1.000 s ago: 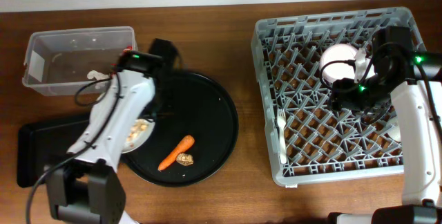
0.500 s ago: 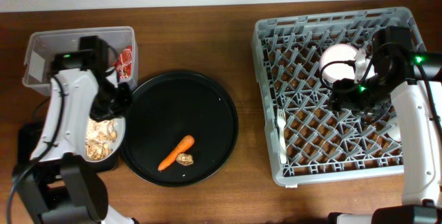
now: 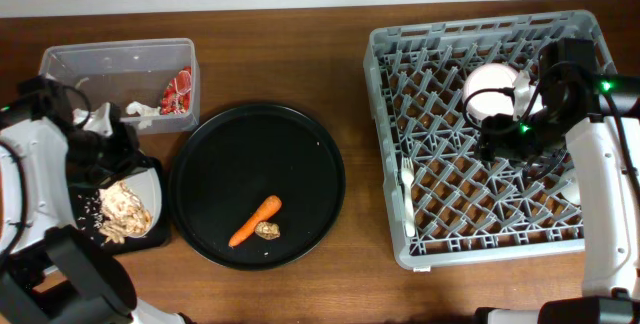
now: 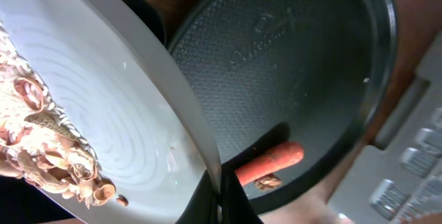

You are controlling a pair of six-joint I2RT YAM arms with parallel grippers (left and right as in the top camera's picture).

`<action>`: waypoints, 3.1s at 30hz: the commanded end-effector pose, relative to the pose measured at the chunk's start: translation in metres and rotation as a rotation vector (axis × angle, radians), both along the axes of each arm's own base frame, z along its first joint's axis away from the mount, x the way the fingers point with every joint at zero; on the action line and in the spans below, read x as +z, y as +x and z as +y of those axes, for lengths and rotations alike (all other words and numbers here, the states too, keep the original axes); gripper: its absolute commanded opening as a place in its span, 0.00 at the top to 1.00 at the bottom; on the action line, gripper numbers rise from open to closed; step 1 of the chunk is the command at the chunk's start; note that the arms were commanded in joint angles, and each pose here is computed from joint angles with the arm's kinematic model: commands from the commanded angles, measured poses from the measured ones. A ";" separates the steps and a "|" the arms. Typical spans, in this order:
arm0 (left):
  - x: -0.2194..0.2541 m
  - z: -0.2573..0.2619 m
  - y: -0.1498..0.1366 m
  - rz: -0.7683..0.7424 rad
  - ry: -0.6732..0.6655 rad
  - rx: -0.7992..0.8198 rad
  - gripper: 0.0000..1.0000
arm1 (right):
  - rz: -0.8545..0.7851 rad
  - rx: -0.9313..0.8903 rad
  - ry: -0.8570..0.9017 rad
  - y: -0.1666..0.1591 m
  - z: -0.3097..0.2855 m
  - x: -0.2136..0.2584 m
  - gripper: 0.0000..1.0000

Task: Sort waste into correct bins and load items into the dishwasher rack
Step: 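Carry the plate left and tip rice and shells onto black tray, then bring the empty plate back over the round tray toward right gripper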

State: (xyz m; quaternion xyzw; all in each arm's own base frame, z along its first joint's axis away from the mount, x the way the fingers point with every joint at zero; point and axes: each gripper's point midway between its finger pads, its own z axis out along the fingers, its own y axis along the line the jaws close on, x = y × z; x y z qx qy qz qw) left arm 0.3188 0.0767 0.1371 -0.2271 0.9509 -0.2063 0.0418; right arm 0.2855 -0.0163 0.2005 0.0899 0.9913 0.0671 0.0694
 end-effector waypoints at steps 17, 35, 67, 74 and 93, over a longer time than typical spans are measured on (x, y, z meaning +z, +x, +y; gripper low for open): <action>0.092 0.038 -0.001 -0.543 -0.417 0.104 1.00 | 0.007 0.003 0.005 -0.002 0.001 -0.001 0.31; 0.098 0.052 -0.007 -0.569 -0.452 0.170 1.00 | 0.013 0.003 0.006 -0.004 0.001 -0.002 0.31; 0.057 -0.120 0.022 -0.361 -0.334 -0.455 1.00 | 0.017 0.001 -0.008 -0.004 -0.002 -0.002 0.31; 0.022 -0.214 0.041 -0.316 -0.001 -0.691 1.00 | 0.017 0.001 -0.008 -0.004 -0.002 -0.002 0.31; -0.036 -0.322 -0.007 -0.170 0.117 -0.953 0.62 | 0.023 0.009 -0.008 -0.006 -0.001 -0.002 0.26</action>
